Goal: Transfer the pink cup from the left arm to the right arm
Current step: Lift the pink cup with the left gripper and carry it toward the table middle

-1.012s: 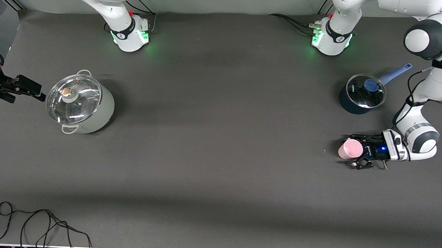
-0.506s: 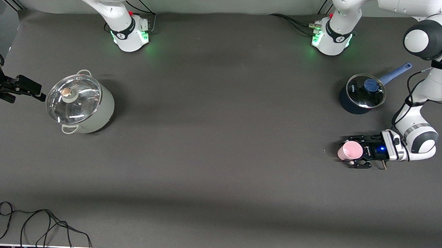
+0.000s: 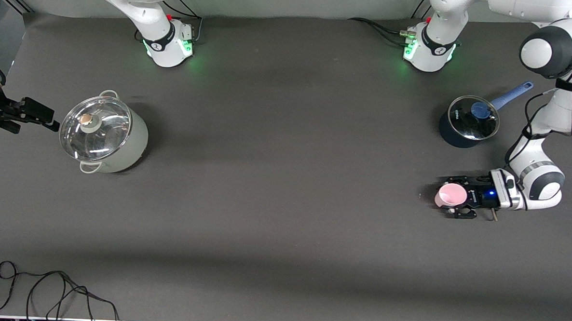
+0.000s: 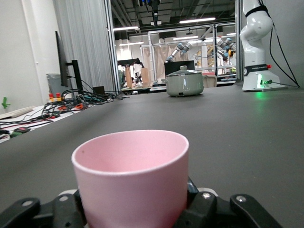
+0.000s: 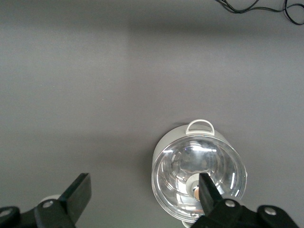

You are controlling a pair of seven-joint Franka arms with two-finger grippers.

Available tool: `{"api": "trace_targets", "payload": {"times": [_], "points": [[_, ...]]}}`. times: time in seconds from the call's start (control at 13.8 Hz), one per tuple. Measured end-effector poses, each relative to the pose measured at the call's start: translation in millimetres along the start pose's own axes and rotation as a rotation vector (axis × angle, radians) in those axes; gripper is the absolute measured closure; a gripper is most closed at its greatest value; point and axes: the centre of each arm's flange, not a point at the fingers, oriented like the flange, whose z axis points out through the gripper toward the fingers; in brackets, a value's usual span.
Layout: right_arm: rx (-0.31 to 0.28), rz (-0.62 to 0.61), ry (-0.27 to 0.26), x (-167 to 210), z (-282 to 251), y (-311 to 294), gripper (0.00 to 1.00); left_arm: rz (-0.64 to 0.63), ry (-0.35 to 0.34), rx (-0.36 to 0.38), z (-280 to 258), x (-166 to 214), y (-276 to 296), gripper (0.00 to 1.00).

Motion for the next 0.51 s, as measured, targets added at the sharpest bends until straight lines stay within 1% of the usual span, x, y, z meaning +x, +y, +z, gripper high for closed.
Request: {"api": "trace_targets", "payload": {"times": [0.14,0.22,0.36,0.51], "points": [[0.000,0.000,-0.001,0.1,0.3,0.0,0.00,0.020,0.005,-0.040,42.0,6.2,-17.3,0.33],[0.000,0.000,-0.001,0.3,0.6,-0.1,0.00,0.030,0.013,-0.042,70.2,9.7,-27.6,0.33],[0.000,0.000,-0.002,0.4,1.0,-0.1,0.00,0.052,0.019,-0.033,131.9,16.7,-46.0,0.33],[0.000,0.000,-0.002,0.5,1.1,-0.1,0.00,0.073,0.020,0.010,191.0,28.3,-63.4,0.33]]}}
